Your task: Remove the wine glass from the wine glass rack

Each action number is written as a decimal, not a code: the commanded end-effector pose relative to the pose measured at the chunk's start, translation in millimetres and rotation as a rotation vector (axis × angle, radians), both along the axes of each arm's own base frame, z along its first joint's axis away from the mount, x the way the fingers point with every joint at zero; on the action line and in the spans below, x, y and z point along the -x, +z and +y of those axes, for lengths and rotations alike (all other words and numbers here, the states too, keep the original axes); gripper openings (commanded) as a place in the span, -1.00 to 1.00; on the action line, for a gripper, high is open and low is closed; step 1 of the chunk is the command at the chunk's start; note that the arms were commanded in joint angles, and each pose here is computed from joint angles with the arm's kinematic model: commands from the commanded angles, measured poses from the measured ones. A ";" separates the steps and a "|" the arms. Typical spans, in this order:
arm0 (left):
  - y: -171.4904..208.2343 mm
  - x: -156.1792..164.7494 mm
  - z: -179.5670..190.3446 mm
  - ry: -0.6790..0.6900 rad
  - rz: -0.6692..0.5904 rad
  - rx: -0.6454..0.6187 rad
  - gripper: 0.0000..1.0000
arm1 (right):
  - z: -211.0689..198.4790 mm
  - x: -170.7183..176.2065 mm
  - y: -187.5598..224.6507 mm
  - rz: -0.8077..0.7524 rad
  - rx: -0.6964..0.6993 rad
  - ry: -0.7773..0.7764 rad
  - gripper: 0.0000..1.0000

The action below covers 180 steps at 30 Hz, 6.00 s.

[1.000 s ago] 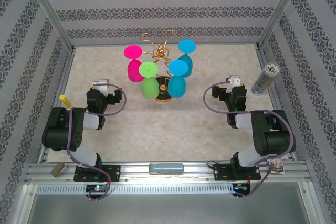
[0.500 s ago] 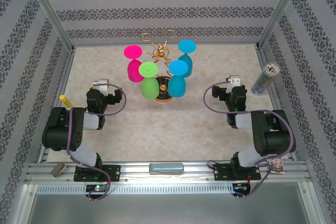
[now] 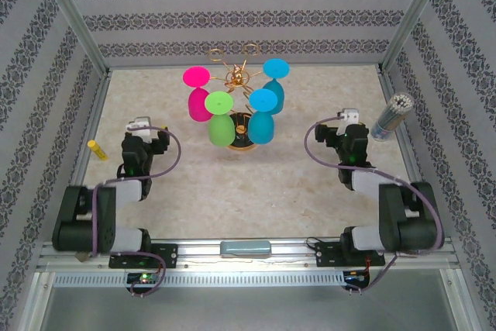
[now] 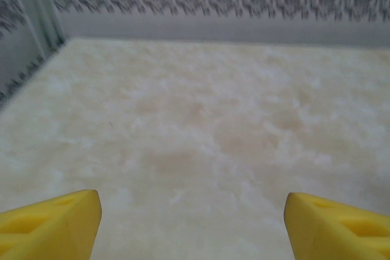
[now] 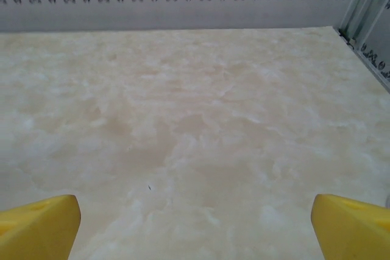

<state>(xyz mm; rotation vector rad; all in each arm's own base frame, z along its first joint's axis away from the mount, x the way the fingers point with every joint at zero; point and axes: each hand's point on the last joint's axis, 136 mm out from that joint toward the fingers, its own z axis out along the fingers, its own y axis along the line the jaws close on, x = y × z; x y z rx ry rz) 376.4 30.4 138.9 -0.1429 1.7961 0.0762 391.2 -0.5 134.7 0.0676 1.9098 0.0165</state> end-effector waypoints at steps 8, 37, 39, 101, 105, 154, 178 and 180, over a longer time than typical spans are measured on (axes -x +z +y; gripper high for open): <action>50.3 3.9 -10.3 0.007 0.112 0.188 0.47 | -8.7 8.7 75.2 0.041 -0.348 -0.045 0.88; 210.5 60.7 -95.7 -0.395 0.332 0.491 0.34 | 134.3 8.1 236.6 0.197 -0.857 0.594 0.66; 211.8 64.1 -96.2 -0.401 0.338 0.481 0.34 | 142.1 0.6 232.0 0.218 -0.866 0.604 0.57; 203.3 54.4 -104.8 -0.456 0.342 0.491 0.23 | 181.2 -59.2 202.1 0.349 -0.983 0.618 -0.95; 203.9 54.0 -104.0 -0.453 0.337 0.488 0.20 | 181.5 -58.1 203.0 0.359 -1.000 0.620 -1.00; 210.5 87.4 -150.8 -0.715 0.331 0.336 0.21 | 207.1 -39.8 226.1 0.390 -1.061 0.681 -1.00; 204.5 82.1 -154.1 -0.711 0.334 0.334 0.21 | 209.7 -42.9 225.2 0.395 -1.057 0.685 -1.00; 203.6 82.4 -154.6 -0.711 0.336 0.336 0.21 | 210.0 -41.2 225.3 0.396 -1.057 0.686 -1.00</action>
